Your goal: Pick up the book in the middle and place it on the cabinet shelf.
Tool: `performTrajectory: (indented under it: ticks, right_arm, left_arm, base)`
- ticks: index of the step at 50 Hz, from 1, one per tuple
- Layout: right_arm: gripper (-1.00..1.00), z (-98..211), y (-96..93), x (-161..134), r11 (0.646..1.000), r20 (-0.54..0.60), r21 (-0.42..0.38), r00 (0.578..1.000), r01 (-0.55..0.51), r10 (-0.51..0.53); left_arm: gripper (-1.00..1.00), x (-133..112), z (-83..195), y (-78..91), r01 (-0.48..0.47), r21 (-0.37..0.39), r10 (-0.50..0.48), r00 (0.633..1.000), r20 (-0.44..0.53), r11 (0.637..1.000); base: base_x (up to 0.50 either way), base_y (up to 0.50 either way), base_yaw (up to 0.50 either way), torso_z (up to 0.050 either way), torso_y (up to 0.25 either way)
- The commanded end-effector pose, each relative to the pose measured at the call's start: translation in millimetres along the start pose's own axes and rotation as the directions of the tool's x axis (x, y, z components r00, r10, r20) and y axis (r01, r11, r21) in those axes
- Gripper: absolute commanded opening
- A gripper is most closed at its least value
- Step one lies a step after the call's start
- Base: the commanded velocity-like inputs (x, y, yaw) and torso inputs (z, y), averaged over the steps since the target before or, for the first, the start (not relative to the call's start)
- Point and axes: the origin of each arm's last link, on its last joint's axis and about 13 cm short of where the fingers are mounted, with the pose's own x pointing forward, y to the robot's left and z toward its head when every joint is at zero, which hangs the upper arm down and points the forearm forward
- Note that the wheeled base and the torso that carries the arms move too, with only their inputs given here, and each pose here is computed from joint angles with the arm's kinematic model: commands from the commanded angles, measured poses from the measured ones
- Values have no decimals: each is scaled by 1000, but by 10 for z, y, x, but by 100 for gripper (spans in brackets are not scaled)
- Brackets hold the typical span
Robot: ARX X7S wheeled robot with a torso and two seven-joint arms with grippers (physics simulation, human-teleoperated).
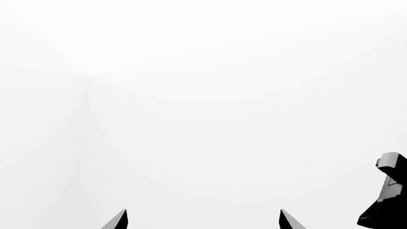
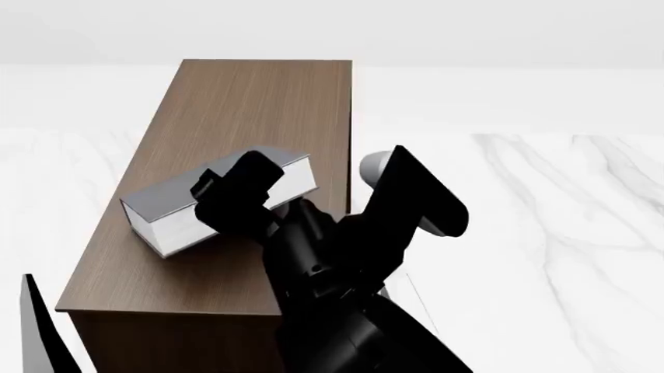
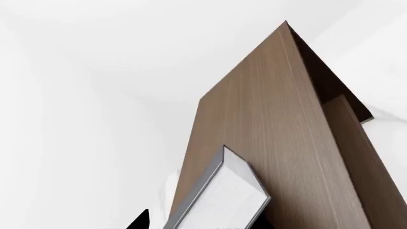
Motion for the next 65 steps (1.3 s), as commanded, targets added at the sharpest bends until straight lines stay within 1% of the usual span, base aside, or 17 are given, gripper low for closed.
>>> performTrajectory:
  ticks: [1,5,7,9,11,15,19,33,43,47,54,56,57,59,64,65]
  right_arm:
    - [100,65,-124,99,992,48,23,991,122,-123]
    - [100,115,-142,117,988,118,3,982,151,-151]
    - [100,186,-193,163,979,180,1,963,203,-200]
    - [100,224,-213,182,977,184,13,960,211,-210]
    - [100,285,-255,204,972,217,18,948,235,-233]
    - [100,370,-296,215,965,250,29,933,260,-259]
    - [100,480,-377,212,955,291,50,911,292,-293]
    - [100,509,-513,184,935,301,70,886,348,-352]
    - [100,541,-521,130,931,310,75,879,357,-362]
    - [100,556,-550,76,927,333,59,868,370,-367]
    - [100,531,-676,-64,919,378,16,849,394,-370]
    - [100,529,-731,-109,914,392,8,840,405,-376]
    - [100,529,-772,-149,908,414,-6,828,419,-379]
    - [100,531,-805,-196,908,426,-12,824,419,-375]
    - [100,492,-910,-321,889,475,-56,796,454,-376]
    - [100,486,-919,-328,890,472,-57,798,452,-375]
  left_arm:
    - [100,21,10,13,-7,2,7,1000,10,1000]
    - [100,22,10,15,-8,3,8,1000,11,1000]
    - [100,22,12,15,-8,3,7,1000,12,1000]
    - [100,22,11,16,-8,3,8,1000,11,1000]
    - [100,23,10,16,-8,3,8,1000,11,1000]
    - [100,23,9,13,-6,4,6,1000,12,1000]
    - [100,20,5,9,-5,5,5,1000,11,1000]
    - [100,12,1,0,-1,6,1,1000,11,1000]
    - [100,12,1,-1,-4,6,4,1000,11,1000]
    - [100,9,6,-5,-3,3,3,1000,10,1000]
    - [100,18,16,2,-9,2,9,1000,13,1000]
    - [100,21,20,4,-10,1,10,1000,13,1000]
    - [100,23,22,4,-10,1,10,1000,14,1000]
    - [100,24,22,5,-11,1,11,1000,14,1000]
    - [100,27,22,8,-12,2,12,1000,14,1000]
    - [100,28,21,8,-13,1,13,1000,14,1000]
  base:
    - [0,0,0,0,0]
    - [0,0,0,0,0]
    - [0,0,0,0,0]
    - [0,0,0,0,0]
    - [0,0,0,0,0]
    - [0,0,0,0,0]
    - [0,0,0,0,0]
    - [0,0,0,0,0]
    - [0,0,0,0,0]
    - [0,0,0,0,0]
    - [0,0,0,0,0]
    - [0,0,0,0,0]
    - [0,0,0,0,0]
    - [0,0,0,0,0]
    - [0,0,0,0,0]
    - [0,0,0,0,0]
